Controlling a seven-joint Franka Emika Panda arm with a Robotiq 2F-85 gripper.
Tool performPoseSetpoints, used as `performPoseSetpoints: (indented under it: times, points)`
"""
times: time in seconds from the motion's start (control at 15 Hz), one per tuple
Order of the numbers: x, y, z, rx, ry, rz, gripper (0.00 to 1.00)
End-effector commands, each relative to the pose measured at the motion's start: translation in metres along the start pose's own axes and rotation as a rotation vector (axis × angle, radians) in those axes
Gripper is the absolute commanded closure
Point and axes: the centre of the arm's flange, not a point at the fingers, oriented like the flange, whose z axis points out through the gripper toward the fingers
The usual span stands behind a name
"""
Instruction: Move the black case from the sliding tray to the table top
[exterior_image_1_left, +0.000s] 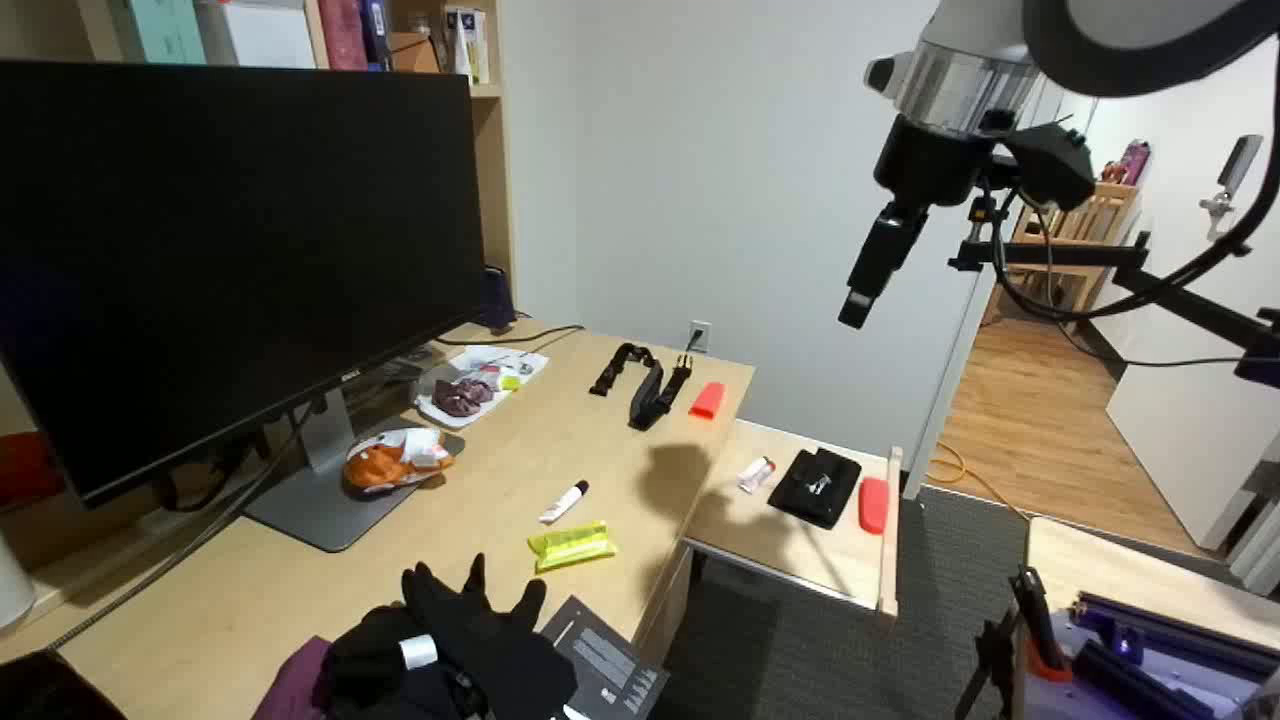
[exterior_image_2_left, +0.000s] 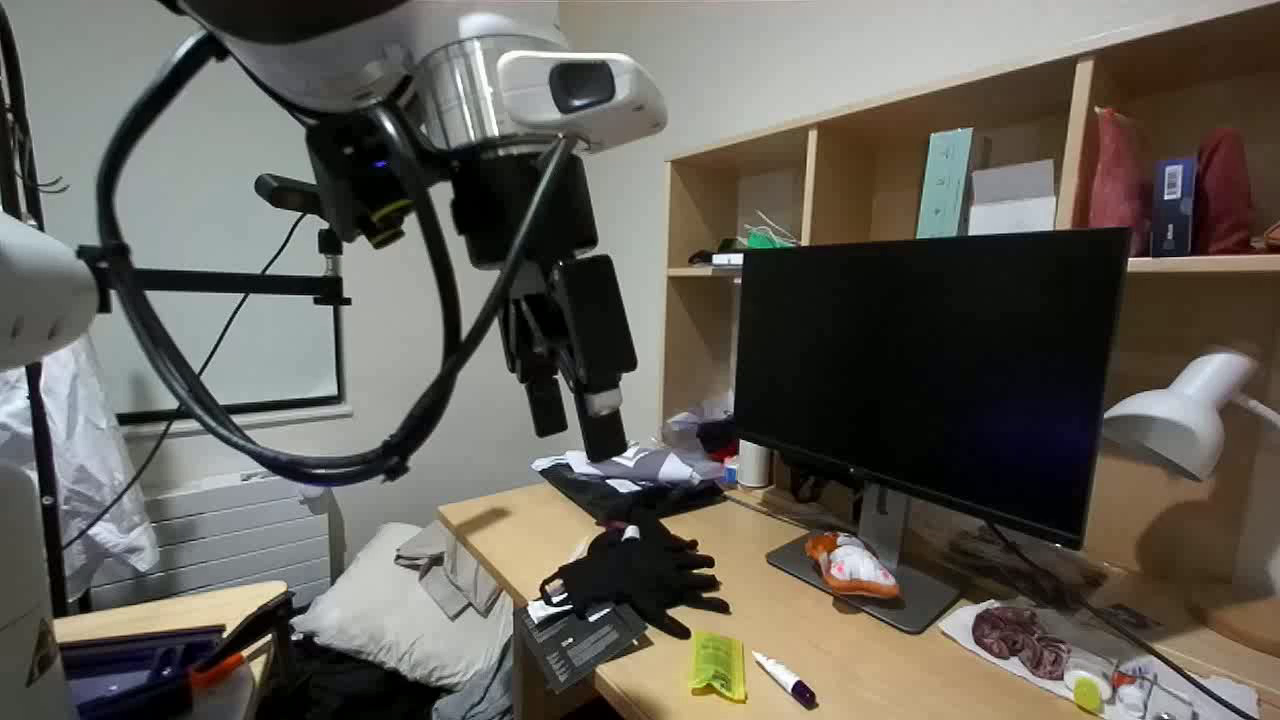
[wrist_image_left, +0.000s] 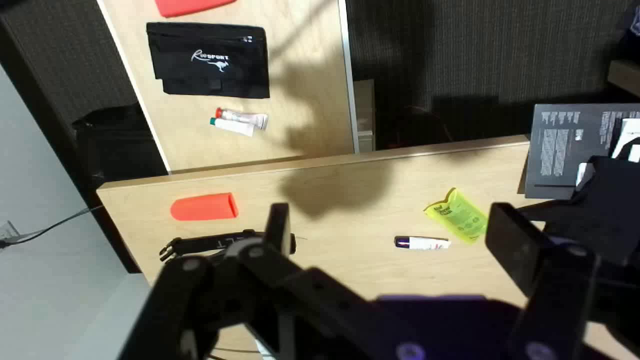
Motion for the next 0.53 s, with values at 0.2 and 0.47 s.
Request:
performPoseSetpoints:
  times: [0.2, 0.47]
  points:
    - [-0.0012, -0.0008, 0.0027, 0.002, -0.008, -0.001, 0.00]
    - [-0.0012, -0.0008, 0.0027, 0.002, -0.008, -0.001, 0.00]
